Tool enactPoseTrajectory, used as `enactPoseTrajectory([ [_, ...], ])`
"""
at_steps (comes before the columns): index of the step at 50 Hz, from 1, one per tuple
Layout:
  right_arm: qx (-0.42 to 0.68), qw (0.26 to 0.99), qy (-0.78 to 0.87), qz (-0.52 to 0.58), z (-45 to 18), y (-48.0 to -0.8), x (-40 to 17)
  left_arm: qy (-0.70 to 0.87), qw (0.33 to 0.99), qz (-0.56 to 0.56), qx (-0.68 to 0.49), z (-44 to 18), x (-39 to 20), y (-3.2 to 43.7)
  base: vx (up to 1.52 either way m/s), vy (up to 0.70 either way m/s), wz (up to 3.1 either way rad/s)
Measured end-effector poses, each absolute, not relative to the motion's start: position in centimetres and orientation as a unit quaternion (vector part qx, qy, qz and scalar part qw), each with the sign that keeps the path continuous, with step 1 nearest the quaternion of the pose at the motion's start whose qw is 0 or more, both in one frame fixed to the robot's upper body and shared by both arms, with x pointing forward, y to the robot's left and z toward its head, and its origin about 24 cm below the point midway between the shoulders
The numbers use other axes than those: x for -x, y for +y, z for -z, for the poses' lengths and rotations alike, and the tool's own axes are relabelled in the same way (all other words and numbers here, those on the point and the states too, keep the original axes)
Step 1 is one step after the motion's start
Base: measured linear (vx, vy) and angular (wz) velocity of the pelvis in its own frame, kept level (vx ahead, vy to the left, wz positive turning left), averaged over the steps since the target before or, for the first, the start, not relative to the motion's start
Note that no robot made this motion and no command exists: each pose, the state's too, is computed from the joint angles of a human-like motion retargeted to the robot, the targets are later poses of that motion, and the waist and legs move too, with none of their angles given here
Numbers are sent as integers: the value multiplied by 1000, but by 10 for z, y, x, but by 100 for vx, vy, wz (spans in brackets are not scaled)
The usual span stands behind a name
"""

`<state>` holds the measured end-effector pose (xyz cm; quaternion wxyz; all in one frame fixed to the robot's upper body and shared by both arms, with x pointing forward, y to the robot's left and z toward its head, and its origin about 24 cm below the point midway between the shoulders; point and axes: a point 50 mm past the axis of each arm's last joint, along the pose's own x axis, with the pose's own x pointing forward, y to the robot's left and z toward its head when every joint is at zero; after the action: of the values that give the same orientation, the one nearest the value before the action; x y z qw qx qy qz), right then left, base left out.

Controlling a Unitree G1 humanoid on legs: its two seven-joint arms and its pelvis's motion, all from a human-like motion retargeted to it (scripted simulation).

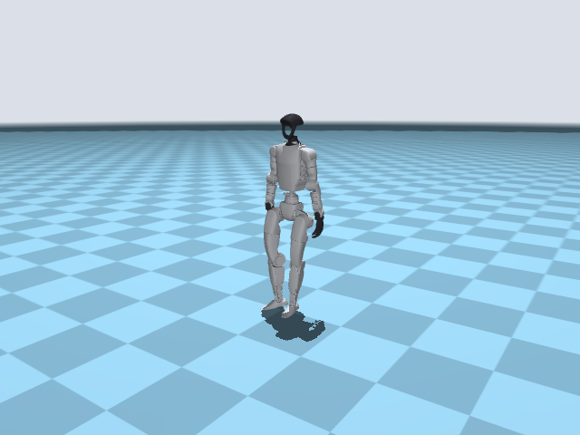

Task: In place motions

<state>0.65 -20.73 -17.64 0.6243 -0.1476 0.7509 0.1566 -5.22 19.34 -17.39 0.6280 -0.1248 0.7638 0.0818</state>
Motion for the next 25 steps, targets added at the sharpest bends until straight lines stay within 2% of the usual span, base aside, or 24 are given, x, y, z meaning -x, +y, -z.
enactPoseTrajectory([
  [5,168,629,741,-162,176,-211,-10,767,616,-93,152,173,59,189,8,6,31],
  [15,141,667,722,-117,176,-214,-20,755,639,-91,115,173,23,207,-8,4,-2],
  [25,108,608,781,-95,173,-221,27,685,721,-61,85,172,-54,215,-8,3,29],
])
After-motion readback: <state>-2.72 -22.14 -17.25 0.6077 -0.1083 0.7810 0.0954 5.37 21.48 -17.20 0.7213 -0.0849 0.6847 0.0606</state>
